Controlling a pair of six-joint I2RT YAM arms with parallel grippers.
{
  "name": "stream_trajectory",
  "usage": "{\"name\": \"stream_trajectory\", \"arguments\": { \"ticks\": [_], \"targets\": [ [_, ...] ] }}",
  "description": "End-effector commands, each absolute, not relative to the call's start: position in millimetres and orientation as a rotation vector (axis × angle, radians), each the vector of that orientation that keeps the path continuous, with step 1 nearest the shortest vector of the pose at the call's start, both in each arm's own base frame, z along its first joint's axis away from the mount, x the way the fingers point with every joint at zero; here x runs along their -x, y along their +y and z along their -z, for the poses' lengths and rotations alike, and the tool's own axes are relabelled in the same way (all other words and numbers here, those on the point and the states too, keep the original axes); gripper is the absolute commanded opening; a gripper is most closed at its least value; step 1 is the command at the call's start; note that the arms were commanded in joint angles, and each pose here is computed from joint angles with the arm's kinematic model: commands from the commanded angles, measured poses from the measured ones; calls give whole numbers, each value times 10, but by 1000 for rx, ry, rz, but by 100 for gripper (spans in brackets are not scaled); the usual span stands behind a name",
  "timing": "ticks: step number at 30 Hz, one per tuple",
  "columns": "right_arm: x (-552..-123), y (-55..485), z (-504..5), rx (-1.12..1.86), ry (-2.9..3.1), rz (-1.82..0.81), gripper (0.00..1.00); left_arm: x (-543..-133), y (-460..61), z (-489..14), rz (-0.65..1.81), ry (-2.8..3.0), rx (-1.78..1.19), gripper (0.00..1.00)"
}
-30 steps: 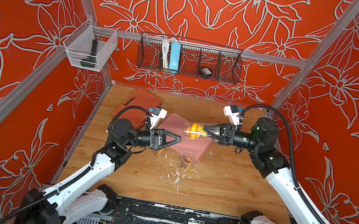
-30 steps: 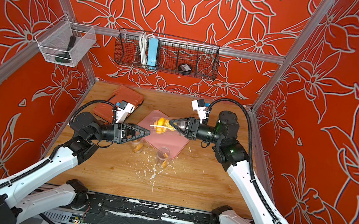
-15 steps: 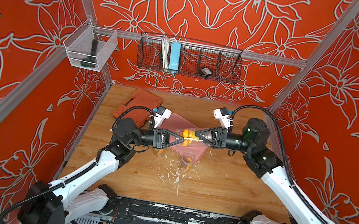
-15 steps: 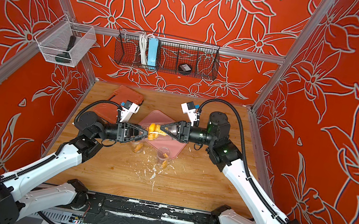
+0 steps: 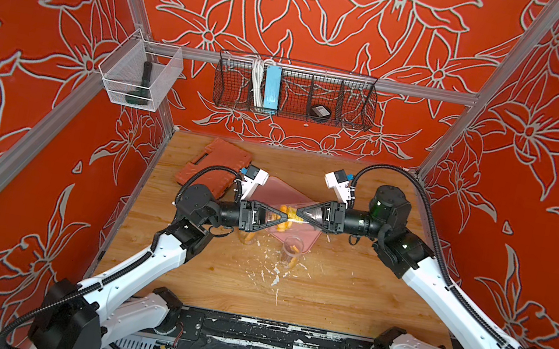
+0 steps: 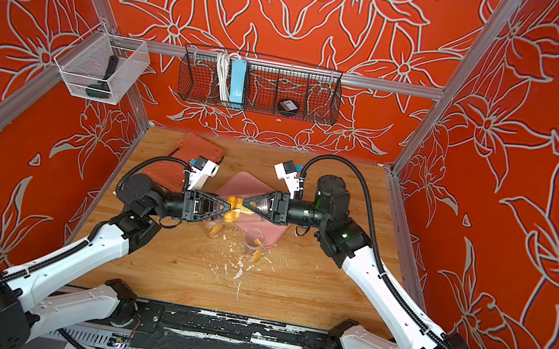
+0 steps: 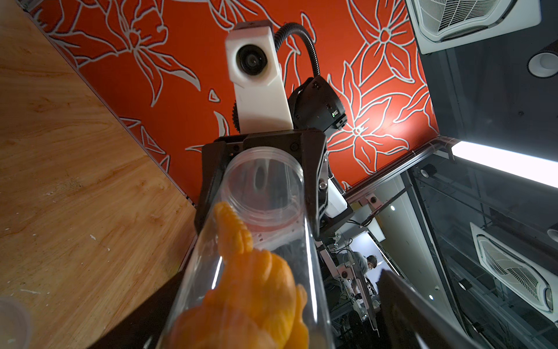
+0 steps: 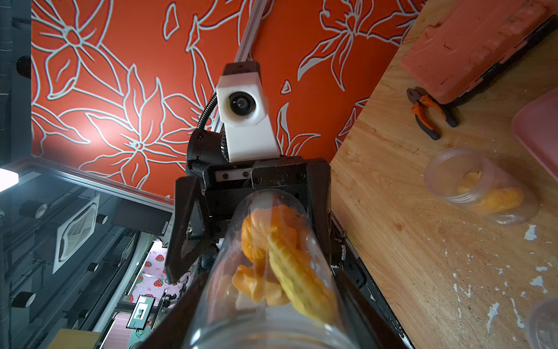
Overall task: Pour the cookies out of the jar
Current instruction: Pick up the jar from the center of the board.
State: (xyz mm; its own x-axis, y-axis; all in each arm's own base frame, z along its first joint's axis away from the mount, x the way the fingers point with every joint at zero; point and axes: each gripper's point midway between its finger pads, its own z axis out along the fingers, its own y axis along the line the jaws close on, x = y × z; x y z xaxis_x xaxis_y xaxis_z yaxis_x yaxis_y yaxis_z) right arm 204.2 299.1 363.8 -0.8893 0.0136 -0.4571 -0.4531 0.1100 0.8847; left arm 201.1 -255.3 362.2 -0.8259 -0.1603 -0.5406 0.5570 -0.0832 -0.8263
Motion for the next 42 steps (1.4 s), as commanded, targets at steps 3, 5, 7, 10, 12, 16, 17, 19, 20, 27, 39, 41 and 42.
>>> {"name": "stream_trajectory", "arguments": {
  "ticks": [3,5,7,10,12,16,17,19,20,27,39,41,42],
  "targets": [
    [-2052,3013,-3687,453,1994,-1821,53,-1894,-2574,-3707,1987,1679,-494,95],
    [-2054,3012,-3693,453,1992,-1820,53,-1887,-2584,-3680,1989,1687,-495,93],
    [-2051,3017,-3684,453,1997,-1821,53,-1884,-2587,-3667,1989,1691,-495,91],
    [-2053,3020,-3671,451,2000,-1820,53,-1882,-2595,-3663,1992,1693,-497,88],
    [-2056,3021,-3668,451,2000,-1819,53,-1870,-2601,-3667,1994,1694,-507,85],
    [-2060,3018,-3667,448,2001,-1817,53,-1864,-2606,-3661,1995,1698,-513,81],
    [-2058,3020,-3661,448,2004,-1818,53,-1862,-2608,-3654,1997,1700,-514,81],
    [-2062,3021,-3655,447,2004,-1814,53,-1855,-2608,-3653,1998,1701,-518,81],
    [-2064,3018,-3657,445,2004,-1815,53,-1850,-2611,-3647,1999,1704,-521,80],
    [-2058,3018,-3645,441,2008,-1816,53,-1835,-2616,-3625,1998,1714,-535,77],
    [-2054,3010,-3634,437,2008,-1814,53,-1822,-2624,-3598,2005,1727,-537,73],
    [-2054,3008,-3627,437,2010,-1810,53,-1820,-2624,-3599,2005,1728,-538,72],
    [-2053,3006,-3625,437,2010,-1808,53,-1816,-2627,-3598,2007,1728,-539,71]
  ]
}}
